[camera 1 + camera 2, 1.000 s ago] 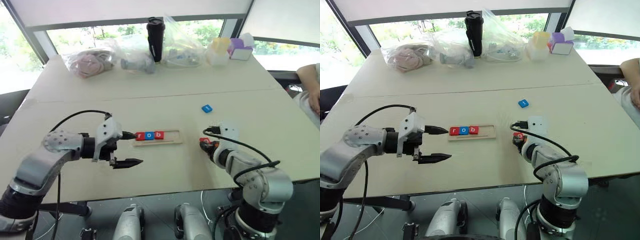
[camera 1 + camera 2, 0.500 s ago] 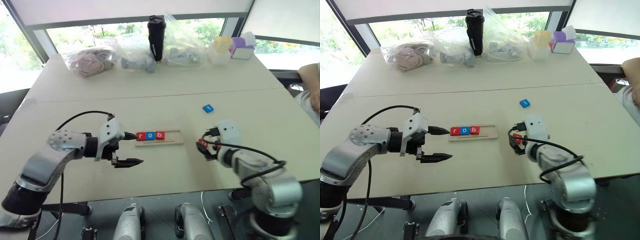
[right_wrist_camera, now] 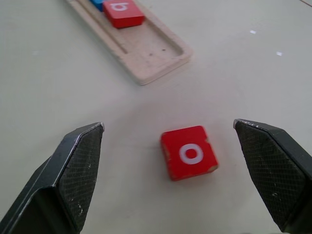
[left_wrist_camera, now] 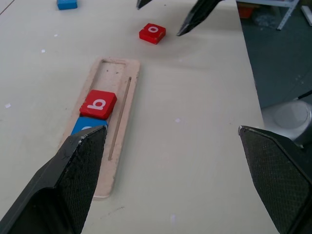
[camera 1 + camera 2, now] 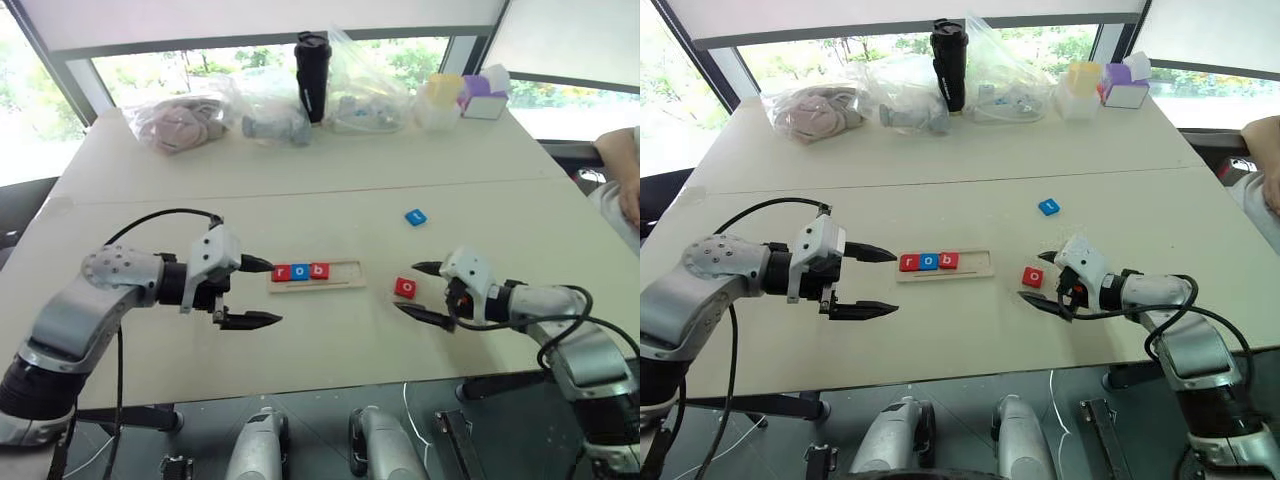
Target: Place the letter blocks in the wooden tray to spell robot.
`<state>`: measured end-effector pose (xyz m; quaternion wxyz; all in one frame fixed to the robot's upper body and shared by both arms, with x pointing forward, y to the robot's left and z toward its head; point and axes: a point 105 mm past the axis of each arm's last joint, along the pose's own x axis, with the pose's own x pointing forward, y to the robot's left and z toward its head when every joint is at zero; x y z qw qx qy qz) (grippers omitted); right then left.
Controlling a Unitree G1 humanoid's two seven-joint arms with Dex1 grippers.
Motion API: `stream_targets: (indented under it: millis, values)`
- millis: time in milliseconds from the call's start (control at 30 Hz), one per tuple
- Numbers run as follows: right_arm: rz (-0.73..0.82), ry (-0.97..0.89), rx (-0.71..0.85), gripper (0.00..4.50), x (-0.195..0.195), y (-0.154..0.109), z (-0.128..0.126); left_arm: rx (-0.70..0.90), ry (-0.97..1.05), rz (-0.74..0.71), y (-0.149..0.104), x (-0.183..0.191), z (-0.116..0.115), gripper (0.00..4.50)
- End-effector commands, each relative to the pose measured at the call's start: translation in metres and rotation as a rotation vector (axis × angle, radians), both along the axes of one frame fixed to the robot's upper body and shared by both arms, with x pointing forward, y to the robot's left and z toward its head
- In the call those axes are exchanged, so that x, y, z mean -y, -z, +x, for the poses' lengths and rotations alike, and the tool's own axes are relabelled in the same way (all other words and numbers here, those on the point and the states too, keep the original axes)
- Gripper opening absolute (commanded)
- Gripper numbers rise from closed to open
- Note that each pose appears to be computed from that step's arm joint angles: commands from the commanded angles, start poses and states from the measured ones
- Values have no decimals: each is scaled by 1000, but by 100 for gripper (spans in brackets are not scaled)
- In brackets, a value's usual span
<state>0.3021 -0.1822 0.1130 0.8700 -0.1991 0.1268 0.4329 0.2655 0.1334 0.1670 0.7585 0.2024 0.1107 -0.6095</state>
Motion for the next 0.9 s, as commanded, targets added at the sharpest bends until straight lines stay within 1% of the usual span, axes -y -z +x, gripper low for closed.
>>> stream_targets:
  millis: [33, 300, 333, 400, 467, 500, 533, 567, 733, 800, 900]
  values:
    - [3, -13, 8, 443, 7, 2, 8, 40, 37, 6, -6, 4, -3, 450]
    - [20, -20, -59, 443, 19, 14, 15, 39, 32, 5, -5, 5, -2, 450]
    - [23, -25, -63, 420, 18, 15, 16, 40, 32, 7, -4, 5, -2, 450]
    - [19, -38, -66, 358, 16, 16, 18, 40, 28, 11, -3, 5, -2, 450]
    - [13, -50, -61, 248, 14, 17, 19, 42, 22, 14, -1, 4, -2, 450]
    - [14, -54, -61, 203, 13, 17, 20, 42, 20, 16, -1, 4, -2, 450]
    - [16, -57, -62, 143, 12, 17, 20, 42, 18, 17, 0, 4, -2, 450]
    - [16, -60, -63, 116, 12, 17, 20, 42, 16, 18, 0, 3, -2, 450]
    - [10, -74, -50, 116, 9, 14, 20, 42, 5, 24, 2, 0, -1, 450]
    - [-4, -96, -15, 116, 5, 5, 23, 44, 0, 26, 2, -1, 0, 450]
    - [-6, -145, 52, 116, -9, -17, 31, 49, -10, 31, 1, -4, 2, 450]
